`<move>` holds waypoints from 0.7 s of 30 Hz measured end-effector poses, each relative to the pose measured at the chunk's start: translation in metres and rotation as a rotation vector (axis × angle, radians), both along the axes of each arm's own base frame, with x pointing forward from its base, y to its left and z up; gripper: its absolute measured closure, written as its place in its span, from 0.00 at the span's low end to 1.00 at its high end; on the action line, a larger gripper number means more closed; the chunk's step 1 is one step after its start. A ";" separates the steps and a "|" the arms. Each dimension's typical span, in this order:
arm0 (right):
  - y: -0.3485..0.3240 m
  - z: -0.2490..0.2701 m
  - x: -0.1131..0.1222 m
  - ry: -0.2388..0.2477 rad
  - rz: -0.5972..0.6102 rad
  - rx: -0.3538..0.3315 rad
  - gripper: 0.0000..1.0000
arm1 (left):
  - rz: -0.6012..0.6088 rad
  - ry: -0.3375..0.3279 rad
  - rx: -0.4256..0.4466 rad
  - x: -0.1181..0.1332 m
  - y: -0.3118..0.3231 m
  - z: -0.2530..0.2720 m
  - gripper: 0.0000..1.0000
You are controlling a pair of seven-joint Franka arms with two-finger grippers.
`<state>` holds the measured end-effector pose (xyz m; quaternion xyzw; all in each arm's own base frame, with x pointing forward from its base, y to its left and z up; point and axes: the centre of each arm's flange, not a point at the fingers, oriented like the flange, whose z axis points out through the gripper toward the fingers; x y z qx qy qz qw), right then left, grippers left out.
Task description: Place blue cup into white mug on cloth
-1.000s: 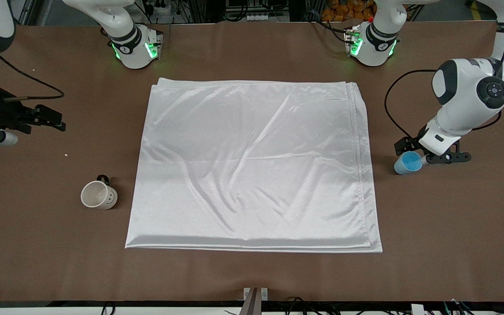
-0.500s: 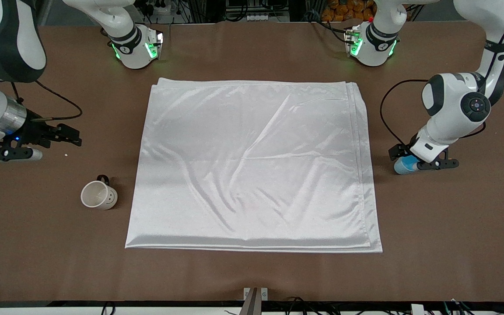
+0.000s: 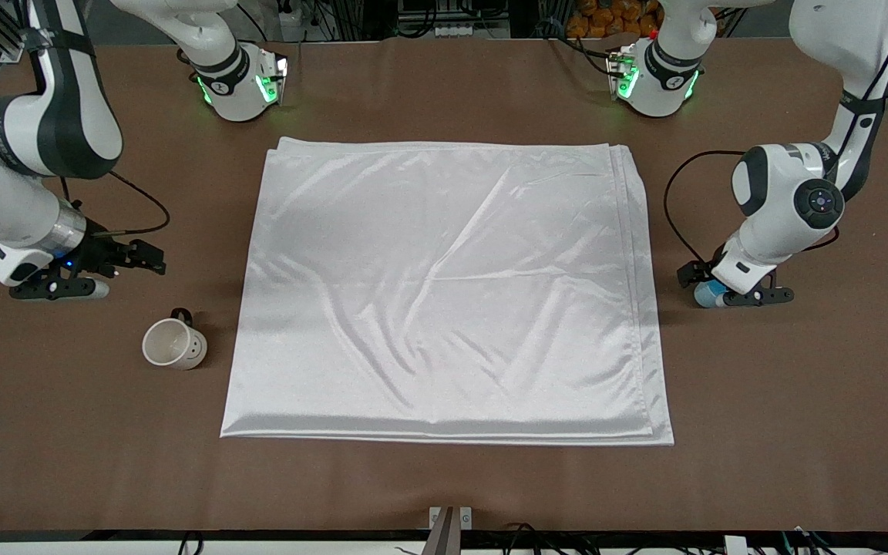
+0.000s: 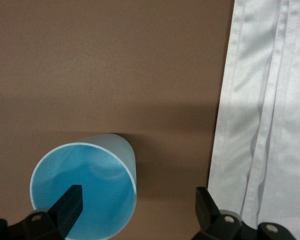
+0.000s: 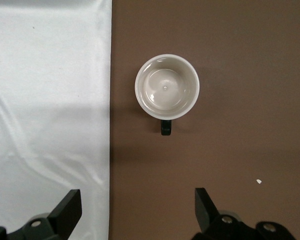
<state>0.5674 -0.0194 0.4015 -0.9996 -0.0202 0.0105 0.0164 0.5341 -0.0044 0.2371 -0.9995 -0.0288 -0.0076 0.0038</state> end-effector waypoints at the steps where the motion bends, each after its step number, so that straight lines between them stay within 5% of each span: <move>1: -0.001 -0.004 0.000 -0.001 0.001 -0.002 0.00 | 0.000 0.001 0.000 0.000 0.000 -0.001 0.00; 11: -0.008 -0.045 0.004 -0.020 -0.003 -0.010 0.00 | 0.000 0.016 0.002 -0.002 0.000 -0.015 0.02; 16: -0.016 -0.067 0.008 -0.021 -0.016 -0.013 0.00 | 0.000 0.021 0.002 -0.002 0.000 -0.018 0.10; 21: -0.021 -0.090 0.012 -0.024 -0.025 -0.018 0.00 | 0.000 0.023 0.003 -0.002 0.000 -0.020 0.30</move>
